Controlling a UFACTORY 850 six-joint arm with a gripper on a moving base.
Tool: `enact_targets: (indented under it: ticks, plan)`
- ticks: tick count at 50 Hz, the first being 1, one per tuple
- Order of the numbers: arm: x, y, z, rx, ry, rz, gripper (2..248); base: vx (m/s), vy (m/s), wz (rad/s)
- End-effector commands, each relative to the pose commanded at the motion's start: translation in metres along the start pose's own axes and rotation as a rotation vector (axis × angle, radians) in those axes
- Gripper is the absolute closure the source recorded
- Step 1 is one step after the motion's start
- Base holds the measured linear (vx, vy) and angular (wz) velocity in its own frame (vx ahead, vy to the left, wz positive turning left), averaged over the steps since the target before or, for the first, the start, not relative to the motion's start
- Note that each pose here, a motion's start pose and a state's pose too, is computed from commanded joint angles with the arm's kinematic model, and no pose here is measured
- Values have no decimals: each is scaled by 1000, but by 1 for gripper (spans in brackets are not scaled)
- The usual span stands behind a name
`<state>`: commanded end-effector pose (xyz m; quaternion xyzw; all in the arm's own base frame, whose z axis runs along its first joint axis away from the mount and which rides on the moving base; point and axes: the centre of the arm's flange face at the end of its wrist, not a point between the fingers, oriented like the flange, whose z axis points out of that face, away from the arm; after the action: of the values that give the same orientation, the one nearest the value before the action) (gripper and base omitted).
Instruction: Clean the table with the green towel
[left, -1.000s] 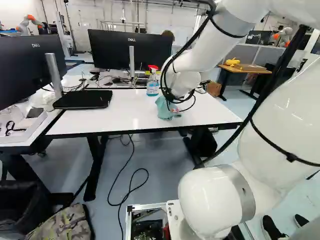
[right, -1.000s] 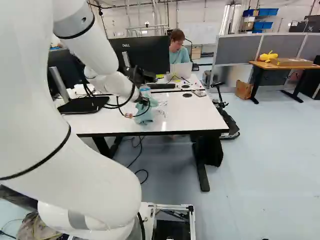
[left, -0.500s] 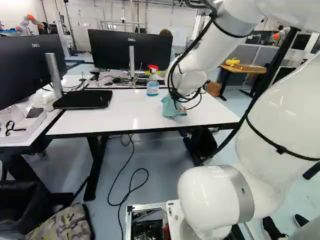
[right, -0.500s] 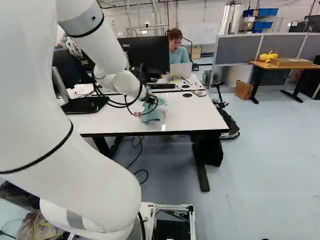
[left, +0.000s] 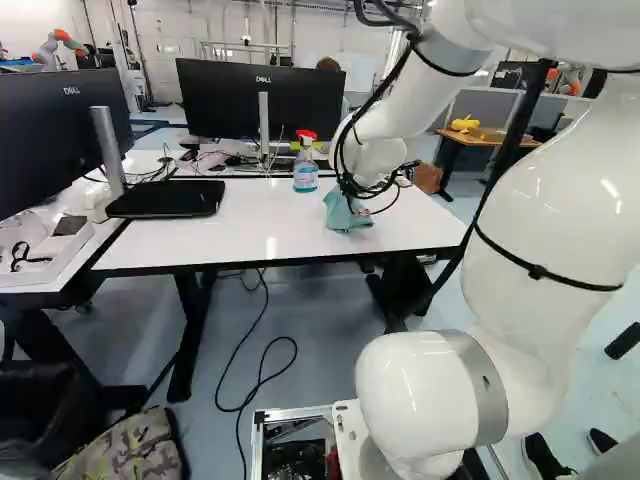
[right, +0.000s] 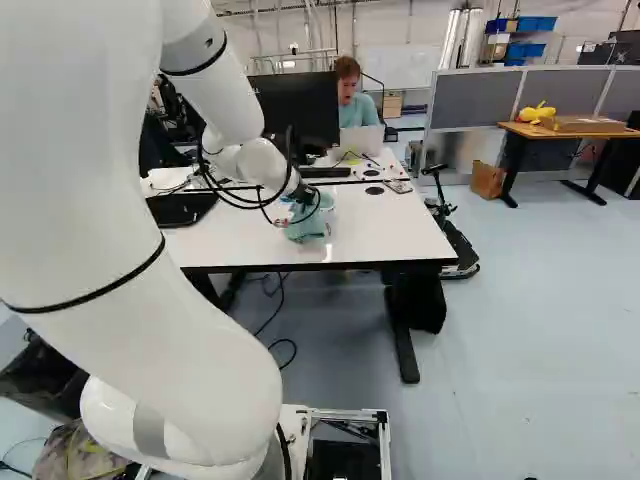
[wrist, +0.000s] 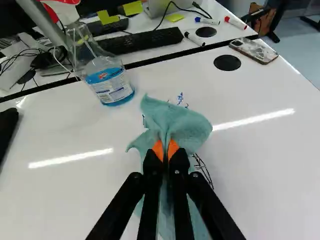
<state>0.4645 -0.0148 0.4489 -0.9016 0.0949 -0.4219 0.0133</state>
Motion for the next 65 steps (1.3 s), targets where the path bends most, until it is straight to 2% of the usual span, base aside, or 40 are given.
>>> enact_targets:
  ticks: [37,51,65]
  plan:
    - [-21,3,41,-17,-85,-1,219,0,0,0]
    - [-21,3,41,-17,-87,-1,219,0,0,0]
    - [-24,3,41,-17,-122,-1,219,0,0,0]
